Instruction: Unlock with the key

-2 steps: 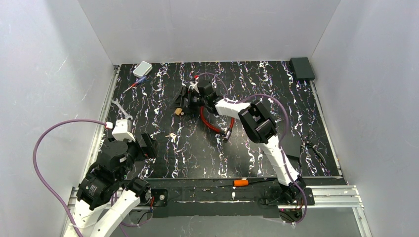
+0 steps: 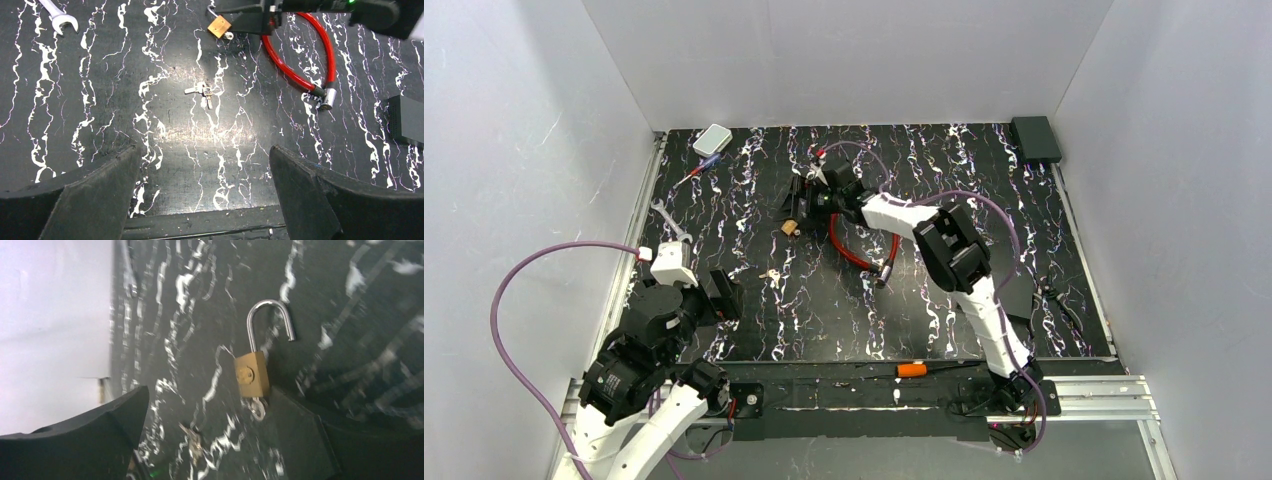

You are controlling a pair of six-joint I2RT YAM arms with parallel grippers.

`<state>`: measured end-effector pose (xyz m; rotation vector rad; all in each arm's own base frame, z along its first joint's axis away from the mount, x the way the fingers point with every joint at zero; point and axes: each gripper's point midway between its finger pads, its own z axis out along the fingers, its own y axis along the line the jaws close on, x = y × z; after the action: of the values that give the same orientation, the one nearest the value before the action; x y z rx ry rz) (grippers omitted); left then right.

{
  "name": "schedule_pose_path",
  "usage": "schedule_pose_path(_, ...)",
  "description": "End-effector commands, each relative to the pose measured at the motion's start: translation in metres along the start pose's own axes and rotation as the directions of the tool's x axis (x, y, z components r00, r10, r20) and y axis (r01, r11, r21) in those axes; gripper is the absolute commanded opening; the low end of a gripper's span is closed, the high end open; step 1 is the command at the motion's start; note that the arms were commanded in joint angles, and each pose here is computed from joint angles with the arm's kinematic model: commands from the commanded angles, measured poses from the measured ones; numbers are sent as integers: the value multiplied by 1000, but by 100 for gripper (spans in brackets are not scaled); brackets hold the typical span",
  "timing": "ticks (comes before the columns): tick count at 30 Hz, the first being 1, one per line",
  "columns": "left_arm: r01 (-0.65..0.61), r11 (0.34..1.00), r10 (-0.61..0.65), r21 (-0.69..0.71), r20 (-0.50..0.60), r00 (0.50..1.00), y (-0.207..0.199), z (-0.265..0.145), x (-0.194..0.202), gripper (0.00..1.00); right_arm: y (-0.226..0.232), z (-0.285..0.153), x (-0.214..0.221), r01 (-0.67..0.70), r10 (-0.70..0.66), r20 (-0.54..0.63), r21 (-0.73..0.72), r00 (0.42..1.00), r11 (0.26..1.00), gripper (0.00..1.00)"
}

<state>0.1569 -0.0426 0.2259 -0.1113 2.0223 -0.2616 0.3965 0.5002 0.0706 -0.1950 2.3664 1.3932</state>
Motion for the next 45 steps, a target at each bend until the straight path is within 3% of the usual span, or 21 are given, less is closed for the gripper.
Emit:
schedule_pose_path(1,-12,999,12,-37,-8,1000,6,3,3,98,-11,-58,0,206,-189,-86,273,978,940,98)
schedule_pose_path(5,-13,999,12,-46,-7,1000,8,3,2,98,7,-87,3,368,-354,-107,358,929,858,98)
schedule_pose_path(14,-19,998,18,-61,-15,1000,9,5,3,98,58,-88,48,632,-615,-164,312,771,709,88)
schedule_pose_path(24,-13,997,12,-82,-6,1000,13,4,2,98,65,-63,79,678,-646,-212,287,734,676,72)
schedule_pose_path(29,-10,996,10,-84,-2,1000,14,3,1,98,59,-53,85,655,-621,-213,310,754,689,65)
schedule_pose_path(45,-2,996,3,-91,10,1000,16,2,0,98,52,-27,113,632,-578,-256,337,775,698,68)
